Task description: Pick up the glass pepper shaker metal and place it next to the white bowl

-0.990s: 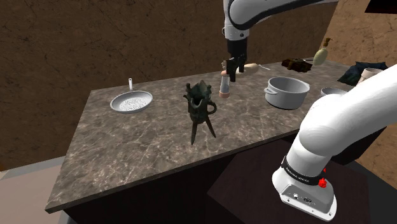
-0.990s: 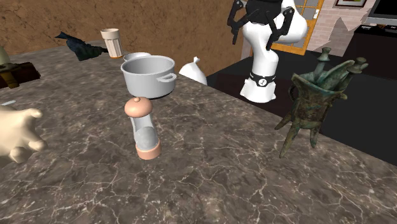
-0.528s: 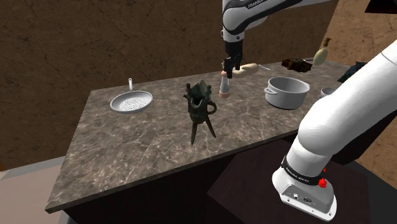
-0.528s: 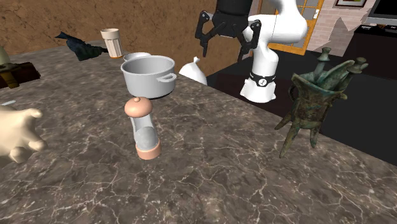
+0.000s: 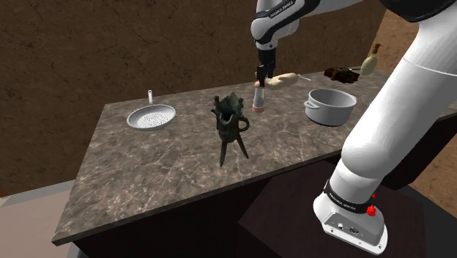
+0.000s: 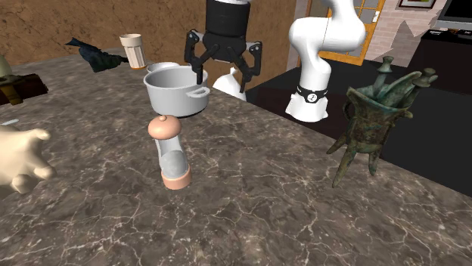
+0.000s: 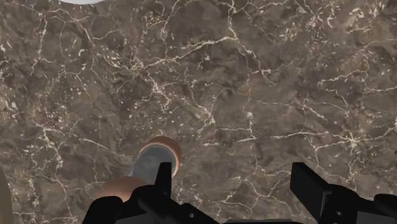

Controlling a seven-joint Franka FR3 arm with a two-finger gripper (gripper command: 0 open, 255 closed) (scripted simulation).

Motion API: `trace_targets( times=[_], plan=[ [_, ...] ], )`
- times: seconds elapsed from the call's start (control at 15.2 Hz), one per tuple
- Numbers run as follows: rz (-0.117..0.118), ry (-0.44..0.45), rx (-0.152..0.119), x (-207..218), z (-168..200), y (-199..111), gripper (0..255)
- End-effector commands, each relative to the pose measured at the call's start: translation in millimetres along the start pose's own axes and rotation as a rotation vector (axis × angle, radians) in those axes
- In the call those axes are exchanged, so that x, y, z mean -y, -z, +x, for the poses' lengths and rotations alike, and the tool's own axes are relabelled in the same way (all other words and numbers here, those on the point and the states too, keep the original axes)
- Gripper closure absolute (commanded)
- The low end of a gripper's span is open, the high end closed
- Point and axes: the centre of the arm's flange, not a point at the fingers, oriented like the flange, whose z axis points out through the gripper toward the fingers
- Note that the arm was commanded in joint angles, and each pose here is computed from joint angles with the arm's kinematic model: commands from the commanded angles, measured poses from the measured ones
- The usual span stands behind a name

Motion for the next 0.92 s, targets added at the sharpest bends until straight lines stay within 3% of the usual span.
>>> trace_targets(
  times=[0.0,0.46,0.86],
  plan=[
    [-0.003,0.001,-0.007,-23.3,10.4,-9.8,0],
    [-0.007,0.002,-0.033,-96.6,53.7,-38.7,0],
    [-0.007,0.002,-0.033,-97.0,54.7,-65.2,0]
  ],
)
